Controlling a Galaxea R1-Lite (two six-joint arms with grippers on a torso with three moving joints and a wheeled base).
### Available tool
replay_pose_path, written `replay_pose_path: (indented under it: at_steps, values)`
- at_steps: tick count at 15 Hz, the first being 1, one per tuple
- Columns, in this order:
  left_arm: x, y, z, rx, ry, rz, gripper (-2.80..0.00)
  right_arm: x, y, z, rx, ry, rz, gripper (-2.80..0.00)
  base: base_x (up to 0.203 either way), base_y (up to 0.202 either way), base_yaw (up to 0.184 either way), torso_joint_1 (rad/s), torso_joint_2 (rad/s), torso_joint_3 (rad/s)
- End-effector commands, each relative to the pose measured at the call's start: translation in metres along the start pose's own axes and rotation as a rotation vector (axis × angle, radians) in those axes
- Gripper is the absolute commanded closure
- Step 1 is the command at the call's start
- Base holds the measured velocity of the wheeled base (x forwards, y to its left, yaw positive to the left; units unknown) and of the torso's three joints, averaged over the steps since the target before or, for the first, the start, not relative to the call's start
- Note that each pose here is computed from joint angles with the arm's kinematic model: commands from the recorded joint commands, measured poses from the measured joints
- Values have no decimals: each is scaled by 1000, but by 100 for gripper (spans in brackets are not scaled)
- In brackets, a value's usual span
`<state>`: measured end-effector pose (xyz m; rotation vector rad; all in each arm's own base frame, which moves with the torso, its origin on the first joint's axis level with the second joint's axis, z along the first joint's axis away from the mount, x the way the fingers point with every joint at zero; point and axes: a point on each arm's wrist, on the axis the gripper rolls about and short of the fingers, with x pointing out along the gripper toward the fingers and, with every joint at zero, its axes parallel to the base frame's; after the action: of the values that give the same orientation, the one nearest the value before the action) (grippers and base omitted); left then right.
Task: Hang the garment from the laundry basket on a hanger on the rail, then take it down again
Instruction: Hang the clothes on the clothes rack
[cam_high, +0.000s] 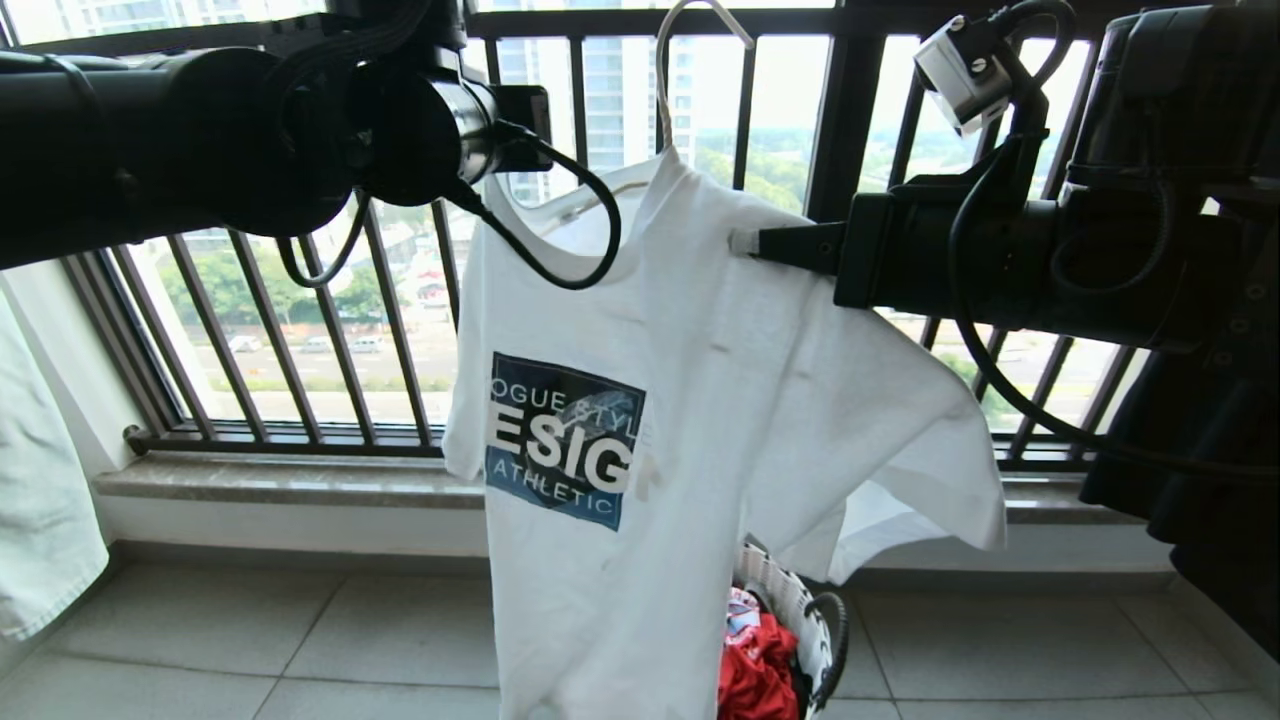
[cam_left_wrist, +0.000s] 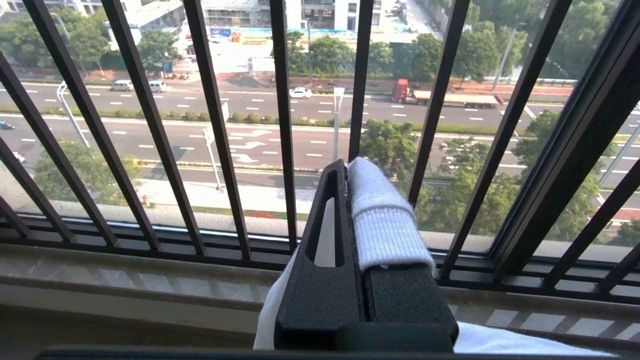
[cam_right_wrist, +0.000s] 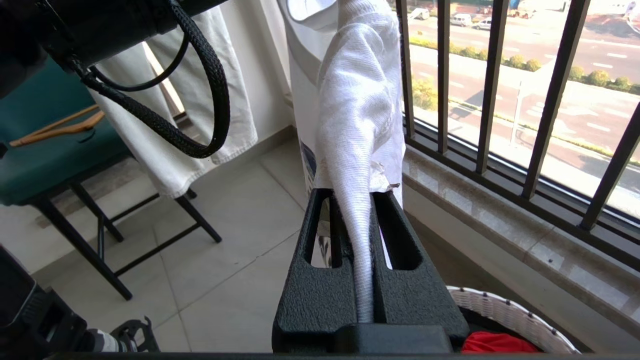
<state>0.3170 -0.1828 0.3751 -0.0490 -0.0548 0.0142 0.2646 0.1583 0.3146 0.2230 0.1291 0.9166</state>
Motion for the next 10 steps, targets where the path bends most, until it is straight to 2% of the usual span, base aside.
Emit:
replay_pose_path:
  at_steps: [1, 5, 7, 10]
  values:
    - [1, -4, -2, -6, -3, -5, 0, 1, 0, 0, 14, -7, 7, 0, 0, 0, 0, 0, 0, 0]
    - [-9, -19, -5, -20, 11, -64, 0, 17, -9, -10, 26, -5, 9, 0, 0, 0, 0, 0, 0, 0]
    - [-12, -24, -5, -23, 11, -125, 0, 23, -10, -14, 57, -1, 20, 0, 0, 0, 0, 0, 0, 0]
    - [-19, -17, 11, -50, -39, -130, 0, 27, -9, -18, 63, 12, 32, 0, 0, 0, 0, 0, 0, 0]
